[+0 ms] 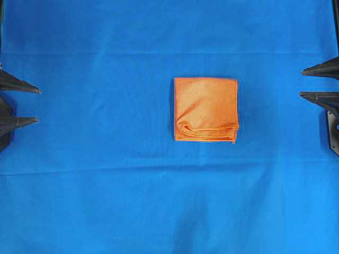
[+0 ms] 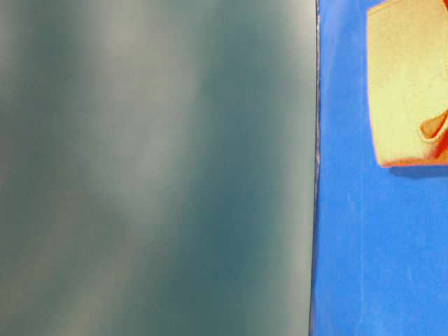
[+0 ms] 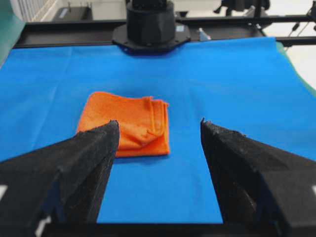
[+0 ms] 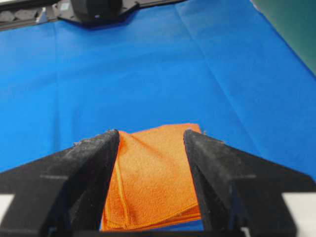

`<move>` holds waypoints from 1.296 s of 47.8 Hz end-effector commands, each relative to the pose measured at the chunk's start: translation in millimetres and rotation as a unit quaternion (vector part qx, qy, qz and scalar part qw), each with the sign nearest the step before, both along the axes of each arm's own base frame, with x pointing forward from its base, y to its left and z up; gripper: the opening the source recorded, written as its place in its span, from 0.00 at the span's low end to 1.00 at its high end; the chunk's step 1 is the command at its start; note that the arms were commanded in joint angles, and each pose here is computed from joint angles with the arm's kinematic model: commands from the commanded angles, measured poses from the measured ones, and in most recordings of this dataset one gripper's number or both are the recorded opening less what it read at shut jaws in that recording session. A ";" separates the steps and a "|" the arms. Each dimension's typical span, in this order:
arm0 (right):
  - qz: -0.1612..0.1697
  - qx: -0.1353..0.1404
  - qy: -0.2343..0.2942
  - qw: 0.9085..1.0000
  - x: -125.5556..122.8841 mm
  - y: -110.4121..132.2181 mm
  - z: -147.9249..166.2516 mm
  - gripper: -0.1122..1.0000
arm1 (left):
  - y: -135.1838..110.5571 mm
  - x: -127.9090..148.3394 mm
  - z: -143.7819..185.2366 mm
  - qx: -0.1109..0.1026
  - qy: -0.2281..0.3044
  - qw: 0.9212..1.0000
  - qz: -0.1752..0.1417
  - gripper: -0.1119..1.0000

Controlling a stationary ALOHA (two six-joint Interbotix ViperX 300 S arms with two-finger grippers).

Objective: Fold a vertical towel.

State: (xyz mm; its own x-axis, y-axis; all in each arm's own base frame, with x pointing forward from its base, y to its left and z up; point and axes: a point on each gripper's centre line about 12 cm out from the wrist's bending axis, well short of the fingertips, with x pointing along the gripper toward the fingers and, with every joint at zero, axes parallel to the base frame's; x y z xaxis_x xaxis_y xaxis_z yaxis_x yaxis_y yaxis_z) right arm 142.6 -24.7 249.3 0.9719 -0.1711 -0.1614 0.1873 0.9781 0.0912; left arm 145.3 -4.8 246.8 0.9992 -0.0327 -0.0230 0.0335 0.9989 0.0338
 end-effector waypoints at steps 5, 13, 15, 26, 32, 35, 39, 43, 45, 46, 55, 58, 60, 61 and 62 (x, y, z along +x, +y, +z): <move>0.000 -0.001 -0.004 1.000 1.4 -0.4 4.5 0.64 | 0.4 1.0 3.8 0.000 -0.003 1.000 0.002 0.68; 0.000 -0.001 -0.003 1.000 1.4 -0.4 3.7 0.64 | 0.6 1.0 3.6 0.000 -0.002 1.000 0.002 0.68; -0.001 -0.001 -0.004 1.000 1.3 -0.6 4.3 0.64 | 0.4 1.0 3.6 0.000 -0.002 1.000 0.002 0.68; -0.001 -0.001 -0.001 1.000 1.5 -0.7 3.3 0.64 | 0.6 0.9 2.6 -0.003 0.000 1.000 0.002 0.68; -0.001 -0.002 -0.002 1.000 1.3 -0.7 3.5 0.64 | 0.4 0.9 2.0 -0.004 0.002 1.000 0.001 0.68; -0.001 -0.001 -0.002 1.000 1.3 -0.4 3.5 0.64 | 0.4 0.9 2.0 -0.005 0.002 1.000 0.002 0.68; -0.001 -0.001 -0.002 1.000 1.3 -0.6 3.5 0.64 | 0.4 0.9 2.0 -0.005 0.002 1.000 0.002 0.68; -0.001 0.000 -0.002 1.000 1.5 -0.5 3.9 0.64 | 0.4 0.7 2.3 -0.005 0.002 1.000 0.002 0.68; -0.001 0.000 -0.002 1.000 1.5 -0.7 3.3 0.64 | 0.6 0.9 2.0 -0.005 0.002 1.000 0.002 0.68; -0.001 -0.001 -0.002 1.000 1.3 -0.7 3.5 0.64 | 0.6 0.9 2.0 -0.005 0.002 1.000 0.002 0.68; -0.001 0.000 -0.002 1.000 1.5 -0.7 3.3 0.64 | 0.6 0.9 2.0 -0.005 0.002 1.000 0.002 0.68; -0.001 0.000 -0.003 1.000 1.3 -0.6 4.1 0.64 | 0.4 0.7 2.1 -0.005 0.002 1.000 0.001 0.68; -0.001 0.000 -0.002 1.000 1.3 -0.6 3.5 0.64 | 0.6 0.9 2.0 -0.005 0.002 1.000 0.002 0.68; -0.001 0.000 -0.003 1.000 1.3 -0.6 4.1 0.64 | 0.6 0.9 2.0 -0.005 0.002 1.000 0.002 0.68; -0.001 0.000 -0.002 1.000 1.5 -0.4 3.3 0.64 | 0.4 0.9 2.0 -0.005 0.002 1.000 0.002 0.68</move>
